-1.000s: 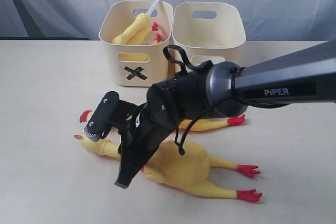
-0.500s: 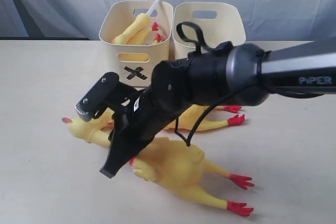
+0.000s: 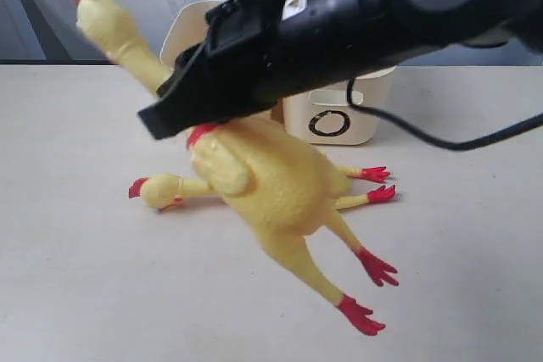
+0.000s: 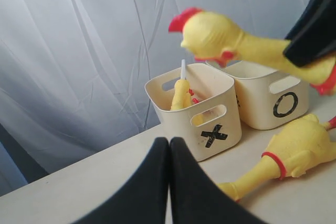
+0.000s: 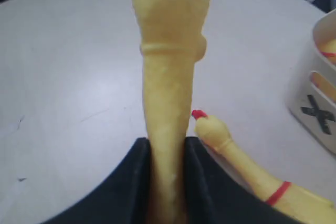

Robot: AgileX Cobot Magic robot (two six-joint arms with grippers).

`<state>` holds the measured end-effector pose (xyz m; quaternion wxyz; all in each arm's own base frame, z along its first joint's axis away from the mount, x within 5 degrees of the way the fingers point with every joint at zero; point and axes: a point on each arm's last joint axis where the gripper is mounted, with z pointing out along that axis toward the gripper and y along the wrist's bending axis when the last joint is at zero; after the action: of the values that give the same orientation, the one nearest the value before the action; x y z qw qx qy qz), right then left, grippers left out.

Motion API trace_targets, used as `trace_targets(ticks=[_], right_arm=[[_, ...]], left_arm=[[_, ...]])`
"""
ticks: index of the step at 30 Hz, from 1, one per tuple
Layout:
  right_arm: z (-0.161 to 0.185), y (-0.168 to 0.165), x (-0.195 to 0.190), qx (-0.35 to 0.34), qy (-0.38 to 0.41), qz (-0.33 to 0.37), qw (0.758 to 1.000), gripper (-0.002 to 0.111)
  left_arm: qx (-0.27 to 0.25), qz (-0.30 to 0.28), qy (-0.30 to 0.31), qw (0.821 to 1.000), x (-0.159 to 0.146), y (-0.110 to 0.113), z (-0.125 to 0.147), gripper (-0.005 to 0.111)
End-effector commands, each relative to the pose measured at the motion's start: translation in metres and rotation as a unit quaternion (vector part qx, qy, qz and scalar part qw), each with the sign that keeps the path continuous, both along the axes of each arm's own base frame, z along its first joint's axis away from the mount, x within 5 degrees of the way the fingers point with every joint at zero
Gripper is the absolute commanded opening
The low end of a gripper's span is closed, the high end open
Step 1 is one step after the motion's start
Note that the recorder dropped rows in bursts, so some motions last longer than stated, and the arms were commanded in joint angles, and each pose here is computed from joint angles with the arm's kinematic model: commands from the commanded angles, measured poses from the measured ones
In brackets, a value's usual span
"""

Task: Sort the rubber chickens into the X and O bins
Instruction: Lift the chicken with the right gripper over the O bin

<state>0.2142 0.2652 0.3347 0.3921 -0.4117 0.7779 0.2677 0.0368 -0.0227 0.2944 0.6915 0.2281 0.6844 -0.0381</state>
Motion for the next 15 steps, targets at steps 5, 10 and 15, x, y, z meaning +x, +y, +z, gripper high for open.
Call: trace_targets(ticks=[5, 10, 15], right_arm=[[0.057, -0.069, 0.013, 0.073, -0.047, -0.105, 0.991, -0.001], [0.072, -0.094, 0.014, 0.092, -0.062, -0.143, 0.984, -0.001], [0.078, -0.113, 0.02, 0.102, -0.07, -0.18, 0.976, -0.001]], left_arm=[[-0.005, 0.0, 0.002, 1.0, -0.001, 0.0, -0.001, 0.0], [-0.006, 0.001, -0.001, 1.0, -0.001, 0.0, 0.0, 0.0], [-0.006, 0.001, -0.002, 1.0, -0.001, 0.0, 0.0, 0.0]])
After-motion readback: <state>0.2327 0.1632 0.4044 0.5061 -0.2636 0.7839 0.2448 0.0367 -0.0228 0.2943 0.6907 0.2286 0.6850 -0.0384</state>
